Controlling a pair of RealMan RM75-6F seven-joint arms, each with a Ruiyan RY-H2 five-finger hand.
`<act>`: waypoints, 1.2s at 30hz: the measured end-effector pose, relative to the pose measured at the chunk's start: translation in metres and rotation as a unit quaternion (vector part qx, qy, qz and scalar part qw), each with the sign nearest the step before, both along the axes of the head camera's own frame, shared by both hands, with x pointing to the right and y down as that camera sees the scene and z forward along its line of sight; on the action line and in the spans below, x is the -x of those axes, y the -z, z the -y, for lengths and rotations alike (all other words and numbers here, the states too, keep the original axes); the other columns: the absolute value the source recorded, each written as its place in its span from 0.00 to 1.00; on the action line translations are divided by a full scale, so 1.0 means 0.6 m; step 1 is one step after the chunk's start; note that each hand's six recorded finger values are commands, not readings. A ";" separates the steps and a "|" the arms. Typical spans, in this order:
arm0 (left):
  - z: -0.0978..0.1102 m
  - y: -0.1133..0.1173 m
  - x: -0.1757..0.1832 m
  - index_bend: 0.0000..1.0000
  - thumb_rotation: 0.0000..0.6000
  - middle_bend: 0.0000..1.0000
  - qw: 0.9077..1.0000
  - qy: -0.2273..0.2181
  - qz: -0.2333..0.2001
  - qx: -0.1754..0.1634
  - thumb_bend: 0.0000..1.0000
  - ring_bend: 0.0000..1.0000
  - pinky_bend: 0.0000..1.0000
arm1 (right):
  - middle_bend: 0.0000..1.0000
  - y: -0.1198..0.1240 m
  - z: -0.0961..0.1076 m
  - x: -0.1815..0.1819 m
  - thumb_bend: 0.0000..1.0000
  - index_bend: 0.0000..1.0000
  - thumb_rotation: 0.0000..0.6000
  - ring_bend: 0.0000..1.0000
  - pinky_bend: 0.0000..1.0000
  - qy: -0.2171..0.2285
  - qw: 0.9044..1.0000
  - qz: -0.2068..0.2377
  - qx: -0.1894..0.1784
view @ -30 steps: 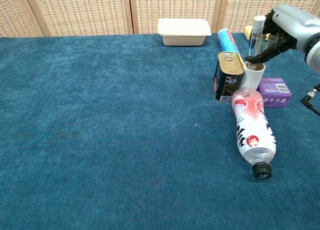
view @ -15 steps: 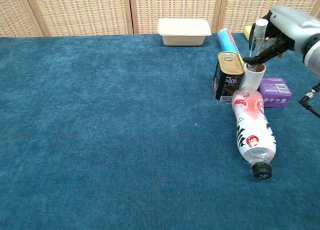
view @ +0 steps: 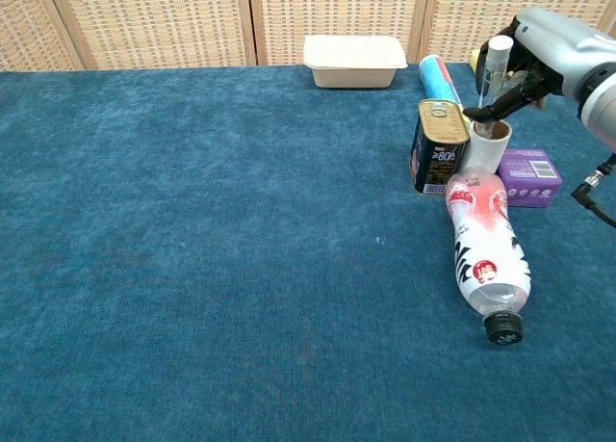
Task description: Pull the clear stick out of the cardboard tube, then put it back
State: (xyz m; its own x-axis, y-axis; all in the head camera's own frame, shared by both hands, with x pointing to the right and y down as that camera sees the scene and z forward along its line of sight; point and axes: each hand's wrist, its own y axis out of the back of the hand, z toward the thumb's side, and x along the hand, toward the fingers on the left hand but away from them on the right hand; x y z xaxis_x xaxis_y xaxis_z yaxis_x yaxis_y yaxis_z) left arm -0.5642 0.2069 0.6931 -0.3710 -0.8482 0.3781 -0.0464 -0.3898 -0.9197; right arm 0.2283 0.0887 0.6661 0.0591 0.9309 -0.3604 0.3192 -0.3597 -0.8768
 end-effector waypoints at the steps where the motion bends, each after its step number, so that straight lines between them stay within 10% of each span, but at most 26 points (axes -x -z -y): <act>1: 0.000 0.000 0.000 0.45 1.00 0.42 1.000 0.000 0.000 0.000 0.15 0.23 0.32 | 0.77 0.000 0.002 0.000 0.35 0.65 1.00 0.80 0.71 0.000 1.000 0.001 -0.001; 36: 0.001 0.000 0.000 0.45 1.00 0.42 1.000 0.000 0.001 0.001 0.15 0.23 0.32 | 0.79 0.040 0.042 0.006 0.36 0.68 1.00 0.83 0.74 -0.006 0.999 0.019 -0.028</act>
State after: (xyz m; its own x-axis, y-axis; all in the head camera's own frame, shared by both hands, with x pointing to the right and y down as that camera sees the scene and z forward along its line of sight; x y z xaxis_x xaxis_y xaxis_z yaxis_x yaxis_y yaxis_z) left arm -0.5639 0.2065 0.6932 -0.3725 -0.8473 0.3786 -0.0445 -0.3912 -0.9193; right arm 0.2249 0.0633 0.6421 0.0609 0.9504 -0.3049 0.3566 -0.3060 -0.8827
